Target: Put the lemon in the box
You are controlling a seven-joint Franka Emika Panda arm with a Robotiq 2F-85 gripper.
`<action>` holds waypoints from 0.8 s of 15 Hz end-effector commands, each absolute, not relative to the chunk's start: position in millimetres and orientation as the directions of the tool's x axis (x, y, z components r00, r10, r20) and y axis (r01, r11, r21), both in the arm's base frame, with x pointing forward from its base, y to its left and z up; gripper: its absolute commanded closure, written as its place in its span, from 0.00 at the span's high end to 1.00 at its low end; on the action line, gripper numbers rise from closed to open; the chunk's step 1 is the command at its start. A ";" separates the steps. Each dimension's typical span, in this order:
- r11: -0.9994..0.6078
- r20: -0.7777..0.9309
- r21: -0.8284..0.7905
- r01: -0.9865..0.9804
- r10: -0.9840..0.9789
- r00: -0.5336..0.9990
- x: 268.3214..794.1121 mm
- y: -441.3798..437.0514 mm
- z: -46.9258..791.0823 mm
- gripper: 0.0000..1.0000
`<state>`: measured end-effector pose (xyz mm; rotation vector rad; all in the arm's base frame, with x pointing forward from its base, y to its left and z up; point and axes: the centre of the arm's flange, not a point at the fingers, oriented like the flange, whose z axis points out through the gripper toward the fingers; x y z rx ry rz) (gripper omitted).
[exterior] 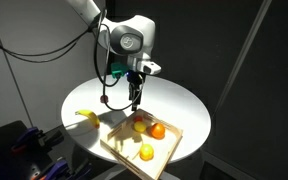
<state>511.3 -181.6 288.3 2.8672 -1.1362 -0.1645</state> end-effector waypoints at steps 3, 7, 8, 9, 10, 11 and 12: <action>-0.818 -0.078 0.089 -0.568 -0.574 0.815 501.2 -159.9 316.8 1.00; -0.859 -0.056 0.091 -0.504 -0.509 0.859 496.1 -144.1 324.5 1.00; -0.867 -0.049 0.087 -0.491 -0.496 0.867 494.1 -140.0 326.4 1.00; -0.873 -0.041 0.079 -0.481 -0.485 0.874 492.2 -135.9 328.6 1.00; -0.879 -0.035 0.071 -0.471 -0.474 0.880 490.7 -132.2 331.3 1.00; -0.884 -0.030 0.060 -0.464 -0.467 0.884 488.8 -128.2 334.5 1.00; -0.887 -0.022 0.051 -0.459 -0.460 0.888 487.4 -124.6 337.5 1.00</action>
